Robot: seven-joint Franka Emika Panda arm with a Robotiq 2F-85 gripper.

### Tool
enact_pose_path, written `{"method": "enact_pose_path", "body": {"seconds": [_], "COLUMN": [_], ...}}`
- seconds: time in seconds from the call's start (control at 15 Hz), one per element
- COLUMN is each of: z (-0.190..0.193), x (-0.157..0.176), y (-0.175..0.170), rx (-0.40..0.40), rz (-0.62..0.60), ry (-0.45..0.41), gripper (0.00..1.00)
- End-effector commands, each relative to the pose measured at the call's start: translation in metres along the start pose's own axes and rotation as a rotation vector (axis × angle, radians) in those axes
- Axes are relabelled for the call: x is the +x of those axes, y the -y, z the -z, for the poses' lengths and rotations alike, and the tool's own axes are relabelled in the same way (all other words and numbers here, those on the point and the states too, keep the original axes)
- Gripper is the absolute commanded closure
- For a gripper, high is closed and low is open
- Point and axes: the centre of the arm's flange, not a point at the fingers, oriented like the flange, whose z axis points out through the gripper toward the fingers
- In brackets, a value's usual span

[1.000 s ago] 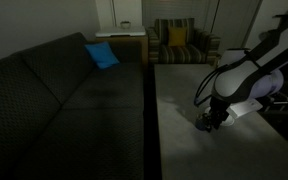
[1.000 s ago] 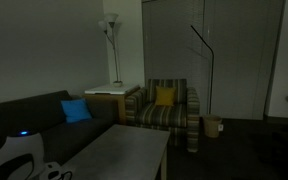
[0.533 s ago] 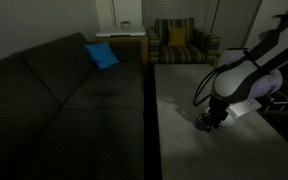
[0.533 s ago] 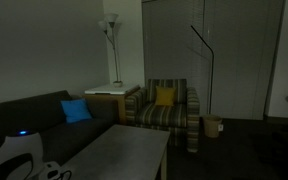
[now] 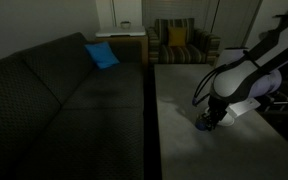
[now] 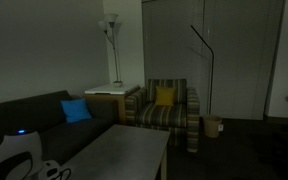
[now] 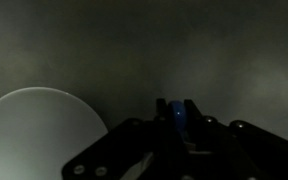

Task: Lift the blue cup and position it on the plate

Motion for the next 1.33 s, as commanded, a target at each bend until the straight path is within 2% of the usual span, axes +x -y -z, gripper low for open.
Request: {"method": "enact_pose_path", "body": {"seconds": [0.0,0.07,0.13,0.2,0.6,0.93,1.27], "z": [-0.025,-0.025,-0.024,-0.024,-0.012,0.026,0.048], "x": [0.022,0.022,0.022,0.022,0.018,0.012,0.019], "y": [-0.005,-0.005,-0.005,-0.005,0.004,0.020,-0.009], "rx": [-0.005,-0.005,-0.005,-0.004,-0.019,-0.136,-0.242], "rz": [0.031,0.033,0.034,0.036,0.065,0.114,0.085], "ry": [-0.006,-0.007,-0.008,-0.007,-0.013,-0.070,-0.074], "gripper": [0.86,0.95,1.00,0.97,0.97,0.97,0.97]}}
